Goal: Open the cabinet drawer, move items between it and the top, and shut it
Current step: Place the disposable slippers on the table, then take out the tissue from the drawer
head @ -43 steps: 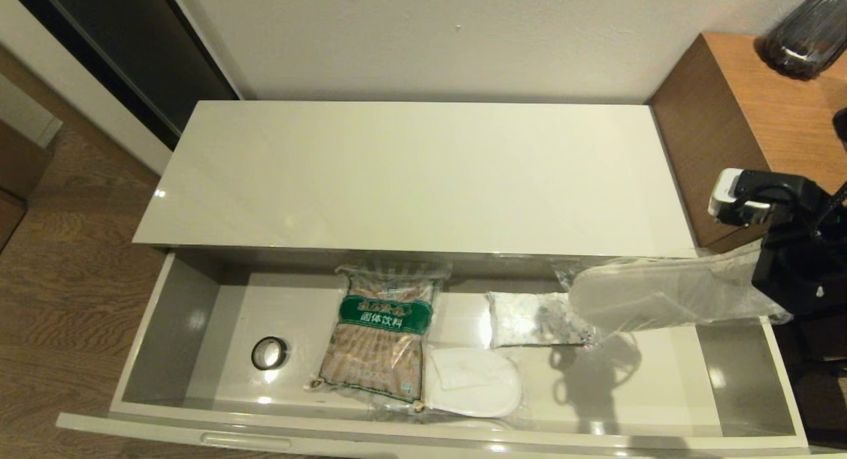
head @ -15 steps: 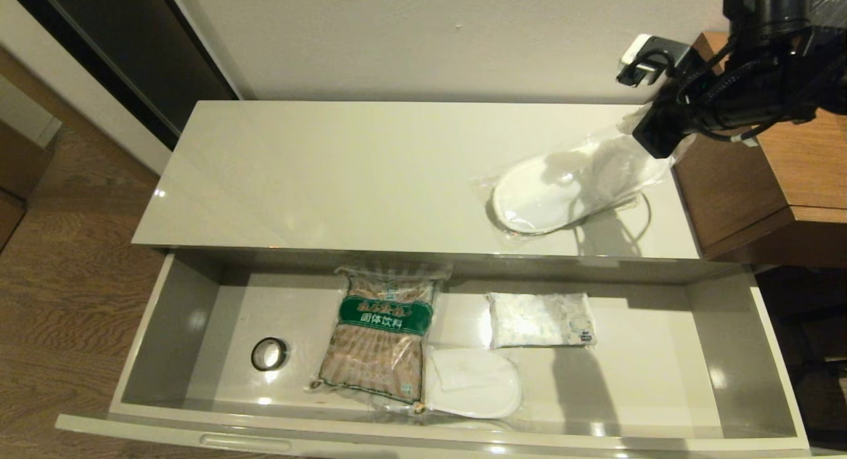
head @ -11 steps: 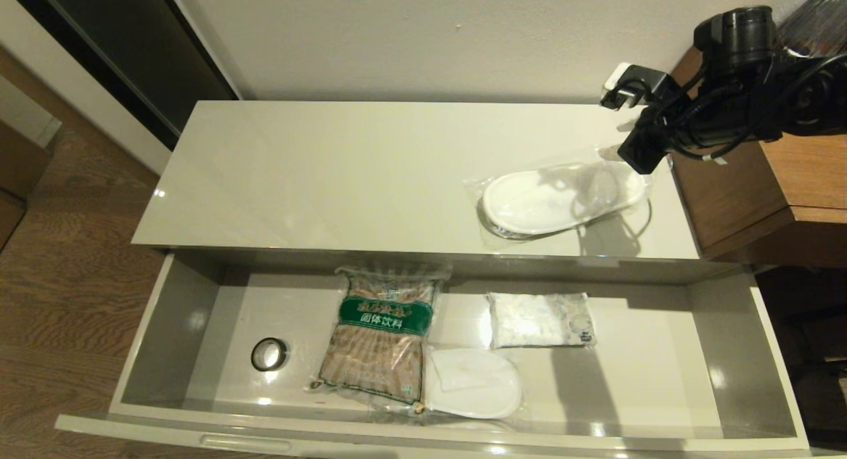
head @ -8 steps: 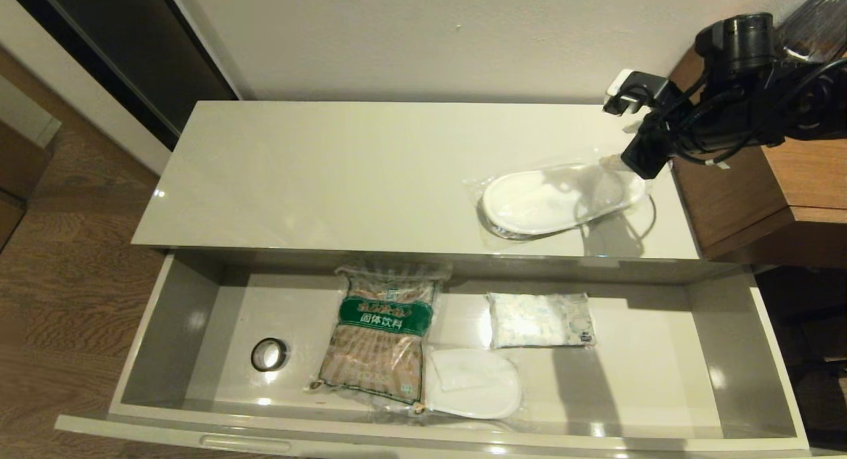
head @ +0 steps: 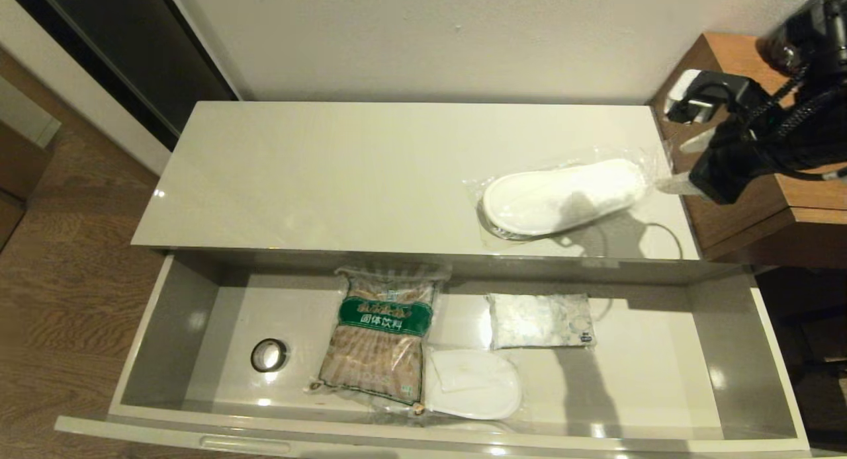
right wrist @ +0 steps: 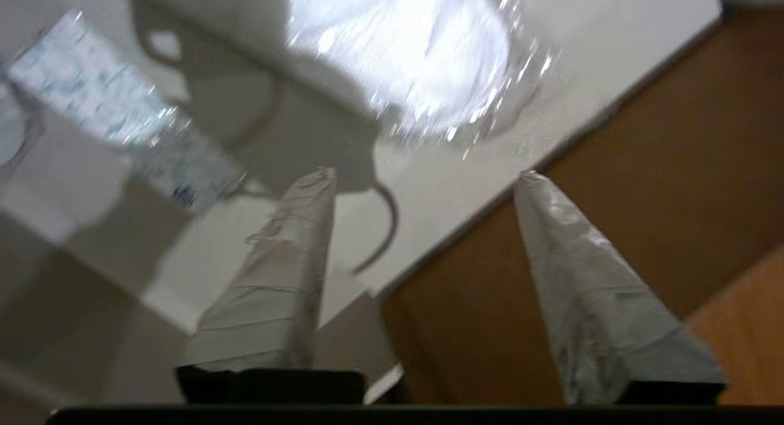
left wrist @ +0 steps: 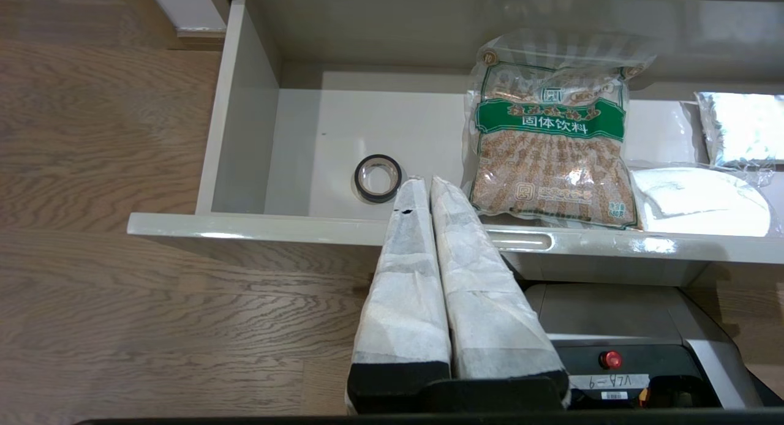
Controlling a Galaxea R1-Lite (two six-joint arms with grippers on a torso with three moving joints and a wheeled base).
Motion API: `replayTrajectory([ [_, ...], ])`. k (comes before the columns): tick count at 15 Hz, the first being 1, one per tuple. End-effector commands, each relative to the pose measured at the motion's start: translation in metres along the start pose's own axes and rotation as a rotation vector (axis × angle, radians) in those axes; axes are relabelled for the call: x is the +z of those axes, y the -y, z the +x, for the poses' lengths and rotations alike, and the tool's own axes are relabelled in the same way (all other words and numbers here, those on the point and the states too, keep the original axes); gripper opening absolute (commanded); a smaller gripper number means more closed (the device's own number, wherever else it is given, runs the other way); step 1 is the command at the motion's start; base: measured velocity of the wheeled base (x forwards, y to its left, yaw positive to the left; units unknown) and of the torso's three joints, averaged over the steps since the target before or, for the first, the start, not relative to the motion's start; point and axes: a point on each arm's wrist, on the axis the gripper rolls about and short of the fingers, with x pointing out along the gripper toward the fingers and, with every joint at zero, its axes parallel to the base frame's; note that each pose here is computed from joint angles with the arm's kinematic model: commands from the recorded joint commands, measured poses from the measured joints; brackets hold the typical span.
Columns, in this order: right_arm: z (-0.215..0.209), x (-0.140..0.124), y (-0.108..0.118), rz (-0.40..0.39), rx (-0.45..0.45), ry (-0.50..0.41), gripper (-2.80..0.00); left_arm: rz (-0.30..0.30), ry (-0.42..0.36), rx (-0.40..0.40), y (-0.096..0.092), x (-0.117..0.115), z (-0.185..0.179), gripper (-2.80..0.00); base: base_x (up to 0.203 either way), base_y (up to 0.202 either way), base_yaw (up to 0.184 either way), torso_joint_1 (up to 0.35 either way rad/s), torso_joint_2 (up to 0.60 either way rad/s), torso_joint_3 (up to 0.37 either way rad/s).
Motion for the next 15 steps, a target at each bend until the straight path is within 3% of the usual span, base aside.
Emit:
replayTrajectory([
  [1,-0.071,-0.014,-0.022,0.011,-0.022,-0.001,-2.8,0.0,-0.001,0.0,0.0,0.0,0.0,-2.8,0.0,0.0,0.0,0.0,0.0,0.0],
  [5,-0.137,-0.048,-0.071,0.092,-0.035,-0.144,-2.8,0.0,-0.001,0.0,0.0,0.0,0.0,-2.8,0.0,0.0,0.0,0.0,0.0,0.0],
  [8,-0.184,-0.082,-0.098,0.146,-0.059,-0.172,-2.8,0.0,-0.001,0.0,0.0,0.0,0.0,-2.8,0.0,0.0,0.0,0.0,0.0,0.0],
  [12,-0.19,-0.121,-0.132,0.276,-0.044,-0.299,-2.8,0.0,-0.001,0.0,0.0,0.0,0.0,-2.8,0.0,0.0,0.0,0.0,0.0,0.0],
  [15,-0.193,-0.137,-0.146,0.285,-0.04,-0.319,-2.8,0.0,-0.001,0.0,0.0,0.0,0.0,-2.8,0.0,0.0,0.0,0.0,0.0,0.0],
])
